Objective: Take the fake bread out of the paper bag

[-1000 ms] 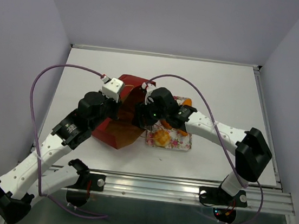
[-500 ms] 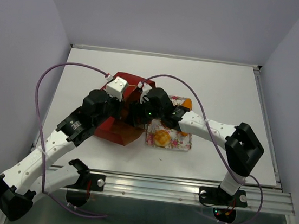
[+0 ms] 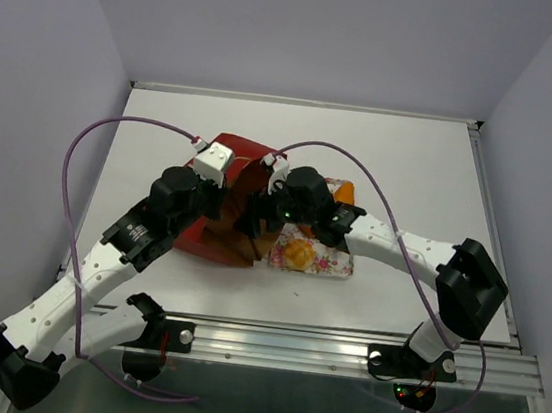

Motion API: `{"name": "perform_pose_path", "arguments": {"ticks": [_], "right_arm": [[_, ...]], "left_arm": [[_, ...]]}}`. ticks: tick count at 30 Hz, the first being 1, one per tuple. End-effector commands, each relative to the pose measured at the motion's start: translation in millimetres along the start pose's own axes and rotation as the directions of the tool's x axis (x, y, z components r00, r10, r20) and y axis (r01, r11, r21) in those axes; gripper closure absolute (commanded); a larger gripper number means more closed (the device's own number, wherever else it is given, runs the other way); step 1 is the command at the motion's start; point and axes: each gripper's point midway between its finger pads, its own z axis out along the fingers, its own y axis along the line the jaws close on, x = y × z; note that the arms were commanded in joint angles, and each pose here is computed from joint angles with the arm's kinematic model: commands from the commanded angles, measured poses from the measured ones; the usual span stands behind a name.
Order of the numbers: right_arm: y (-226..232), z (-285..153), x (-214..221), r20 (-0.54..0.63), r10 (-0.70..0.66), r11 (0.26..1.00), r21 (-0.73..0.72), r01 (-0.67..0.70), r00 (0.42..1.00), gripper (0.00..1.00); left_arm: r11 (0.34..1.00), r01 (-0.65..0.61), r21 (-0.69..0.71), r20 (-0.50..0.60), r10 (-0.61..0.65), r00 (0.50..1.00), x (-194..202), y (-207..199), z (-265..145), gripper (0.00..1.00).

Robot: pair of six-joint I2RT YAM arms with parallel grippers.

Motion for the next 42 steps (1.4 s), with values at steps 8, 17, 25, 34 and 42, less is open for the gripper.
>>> {"name": "perform_pose_path", "arguments": {"ticks": [8,17,25,34,42], "right_arm": [[32.8,-37.0,-36.1,0.126,-0.059,0.994,-0.084,0.07,0.99,0.2],[-16.9,-17.3,2.8,-0.006,-0.031,0.993,0.111,0.032,0.999,0.18],[-12.2,10.0,26.4,-0.055,-0.109,0.991,0.069,0.113,0.992,0.19],[2.8,31.7,58.0,-0.089,-0.257,0.965,0.037,0.261,0.962,0.16],[-49.0,47.5,61.4,-0.087,-0.257,0.899,0.345,0.271,0.962,0.14]], "left_arm": [[1.0,-0.003,-0.001,0.05,0.003,0.999,-11.4,0.4,-2.6,1.0],[1.0,0.0,0.001,0.028,0.0,1.0,-6.9,-0.9,2.5,1.0],[0.999,0.034,0.01,0.037,-0.035,0.999,-8.1,-3.8,1.7,1.0],[0.998,0.049,0.037,0.023,-0.05,0.998,-3.9,-9.9,6.6,1.0],[0.997,0.051,0.055,0.033,-0.053,0.998,-6.5,-12.5,2.8,1.0]]}}
